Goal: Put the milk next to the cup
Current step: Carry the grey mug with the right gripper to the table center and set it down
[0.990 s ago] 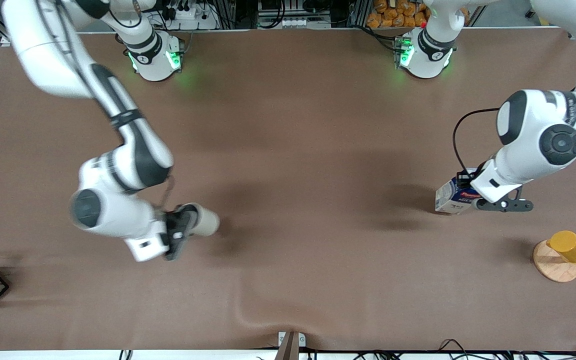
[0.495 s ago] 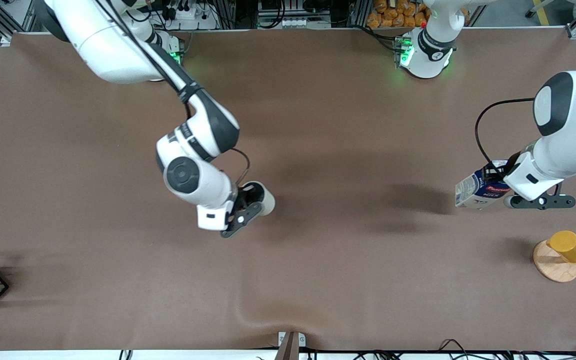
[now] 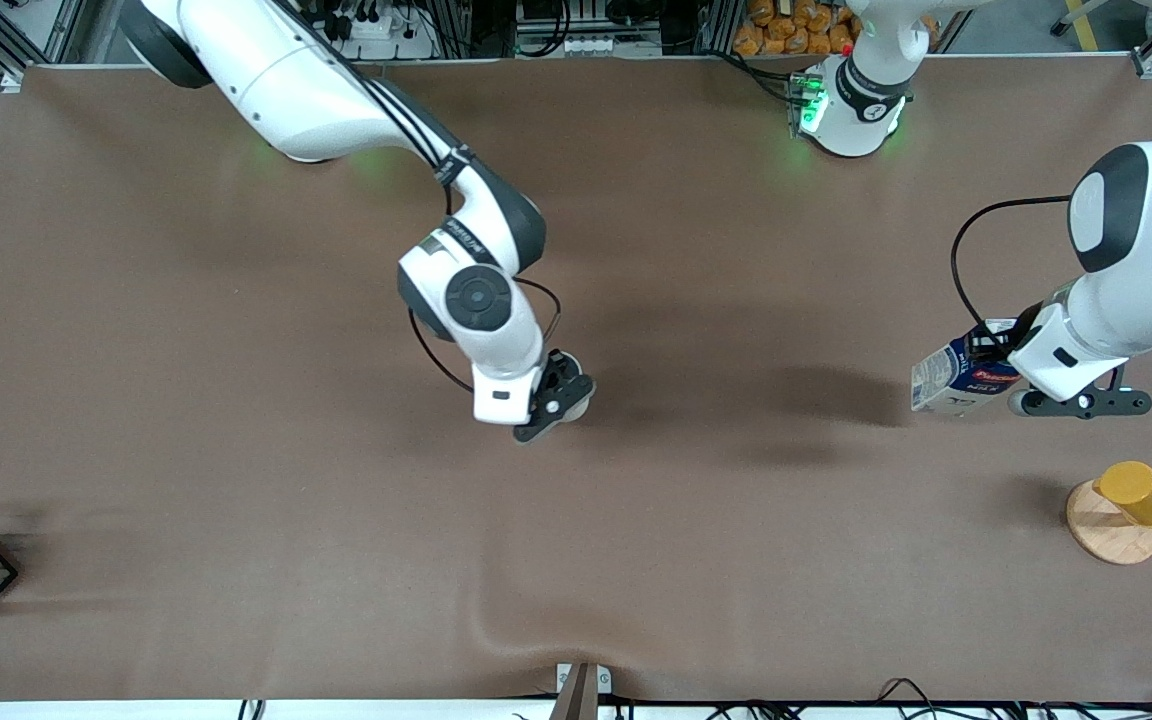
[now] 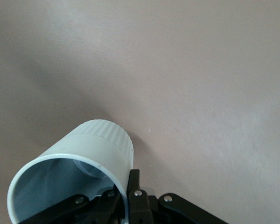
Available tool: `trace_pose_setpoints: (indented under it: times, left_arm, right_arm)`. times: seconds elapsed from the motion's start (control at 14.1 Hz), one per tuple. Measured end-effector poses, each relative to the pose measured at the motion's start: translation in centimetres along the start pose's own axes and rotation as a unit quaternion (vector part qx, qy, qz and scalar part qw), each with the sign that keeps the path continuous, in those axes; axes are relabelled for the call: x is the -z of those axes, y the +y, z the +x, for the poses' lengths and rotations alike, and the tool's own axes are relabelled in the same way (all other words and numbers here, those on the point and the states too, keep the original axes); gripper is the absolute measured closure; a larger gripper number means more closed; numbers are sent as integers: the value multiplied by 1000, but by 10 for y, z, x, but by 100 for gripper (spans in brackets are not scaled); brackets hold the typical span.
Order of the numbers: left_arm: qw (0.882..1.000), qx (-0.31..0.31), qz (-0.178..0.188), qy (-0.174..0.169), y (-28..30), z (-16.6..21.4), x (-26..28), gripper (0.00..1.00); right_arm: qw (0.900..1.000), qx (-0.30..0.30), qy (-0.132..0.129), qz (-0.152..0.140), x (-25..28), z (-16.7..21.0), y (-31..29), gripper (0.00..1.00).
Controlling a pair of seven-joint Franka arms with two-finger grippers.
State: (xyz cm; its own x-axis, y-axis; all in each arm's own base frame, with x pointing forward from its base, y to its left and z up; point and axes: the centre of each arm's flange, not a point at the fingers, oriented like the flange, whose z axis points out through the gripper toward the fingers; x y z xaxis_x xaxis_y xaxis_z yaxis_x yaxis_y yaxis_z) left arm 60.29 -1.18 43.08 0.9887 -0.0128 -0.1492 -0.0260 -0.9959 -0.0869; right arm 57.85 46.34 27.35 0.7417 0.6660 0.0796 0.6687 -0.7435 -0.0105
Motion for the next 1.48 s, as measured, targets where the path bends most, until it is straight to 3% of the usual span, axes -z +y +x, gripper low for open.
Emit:
trace_pose_setpoints:
  times: [0.28,0.49,0.85,0.99,1.06,1.2,1.48]
  left_arm:
    - [1000,0,0,0,0,0,0,65]
    - [1000,0,0,0,0,0,0,64]
    - [1000,0,0,1,0,1,1,64]
    - [1000,0,0,3,0,1,3,64]
    - [1000,0,0,3,0,1,3,64]
    - [1000,0,0,4,0,1,3,64]
    - [1000,-4,-3,1,11,0,11,64]
  right_arm:
    - [997,67,11,-33,-26,2,-52,95]
    - [987,145,12,-75,-26,4,-41,95]
    - [971,223,2,-85,-26,4,-28,95]
    - [968,232,-26,-87,-28,0,-24,92]
    - [965,243,-40,-88,-29,-2,-23,86]
    - [958,268,-50,-88,-23,-1,-18,64]
    - [956,276,-33,-94,-4,10,-11,26]
